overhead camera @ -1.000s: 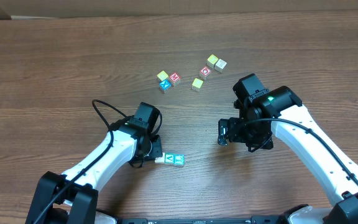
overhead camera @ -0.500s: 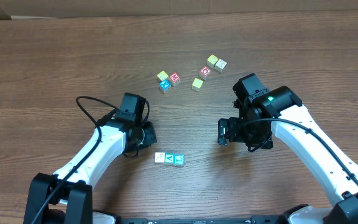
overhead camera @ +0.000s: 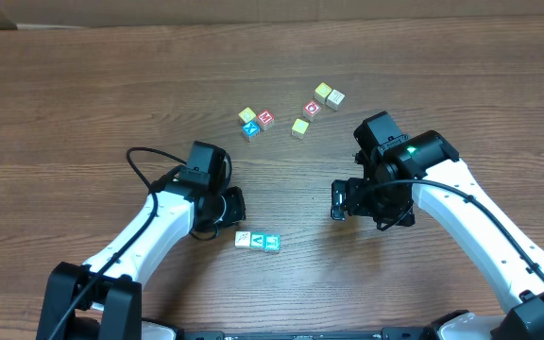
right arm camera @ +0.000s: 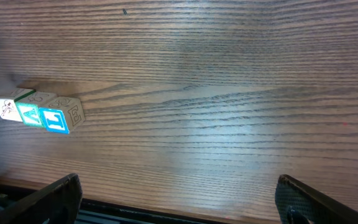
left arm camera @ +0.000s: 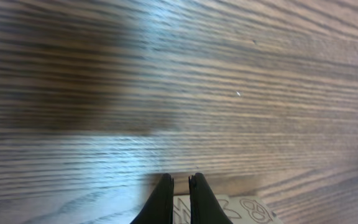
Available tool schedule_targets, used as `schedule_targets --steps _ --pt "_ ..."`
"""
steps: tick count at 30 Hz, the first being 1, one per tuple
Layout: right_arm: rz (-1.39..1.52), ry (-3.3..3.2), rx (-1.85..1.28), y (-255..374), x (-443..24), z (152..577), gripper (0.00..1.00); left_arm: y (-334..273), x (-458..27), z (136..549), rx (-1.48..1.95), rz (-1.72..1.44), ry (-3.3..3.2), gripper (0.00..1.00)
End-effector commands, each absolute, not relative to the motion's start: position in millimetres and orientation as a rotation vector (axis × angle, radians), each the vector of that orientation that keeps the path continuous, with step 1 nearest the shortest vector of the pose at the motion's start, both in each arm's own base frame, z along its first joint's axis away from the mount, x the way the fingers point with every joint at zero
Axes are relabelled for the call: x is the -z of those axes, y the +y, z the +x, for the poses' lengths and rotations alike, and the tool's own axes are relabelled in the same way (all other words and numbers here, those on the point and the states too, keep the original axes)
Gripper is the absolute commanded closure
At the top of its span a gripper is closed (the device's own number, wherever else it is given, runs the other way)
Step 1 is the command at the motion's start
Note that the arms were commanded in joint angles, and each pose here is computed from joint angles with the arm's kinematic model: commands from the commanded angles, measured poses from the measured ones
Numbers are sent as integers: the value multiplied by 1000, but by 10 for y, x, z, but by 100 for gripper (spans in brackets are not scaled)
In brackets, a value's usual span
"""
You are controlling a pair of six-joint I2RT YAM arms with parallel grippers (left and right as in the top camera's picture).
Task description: Flip 5 blocks
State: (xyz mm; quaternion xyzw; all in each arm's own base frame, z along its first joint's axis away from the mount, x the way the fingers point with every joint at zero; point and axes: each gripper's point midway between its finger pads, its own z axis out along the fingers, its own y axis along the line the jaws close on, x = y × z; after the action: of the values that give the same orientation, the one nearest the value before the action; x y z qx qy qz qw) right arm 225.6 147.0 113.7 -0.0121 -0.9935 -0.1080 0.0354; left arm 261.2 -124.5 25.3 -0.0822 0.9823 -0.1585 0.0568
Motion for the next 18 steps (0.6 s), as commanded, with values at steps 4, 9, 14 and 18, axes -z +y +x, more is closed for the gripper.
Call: schedule_targets --steps 4,9,14,18 --pt "-19 -3057 330 1476 -1139 2248 0 -1381 -265 2605 495 -155 2988 96" --pt "-20 -3054 327 1471 -1139 2238 0 -1375 -155 2567 484 -170 3029 96" --pt "-20 -3055 327 1471 -1139 2240 0 -1391 -37 2518 491 -177 3075 96" --pt "-20 -3055 327 1471 -1139 2240 0 -1395 -5 2527 491 -175 3078 96"
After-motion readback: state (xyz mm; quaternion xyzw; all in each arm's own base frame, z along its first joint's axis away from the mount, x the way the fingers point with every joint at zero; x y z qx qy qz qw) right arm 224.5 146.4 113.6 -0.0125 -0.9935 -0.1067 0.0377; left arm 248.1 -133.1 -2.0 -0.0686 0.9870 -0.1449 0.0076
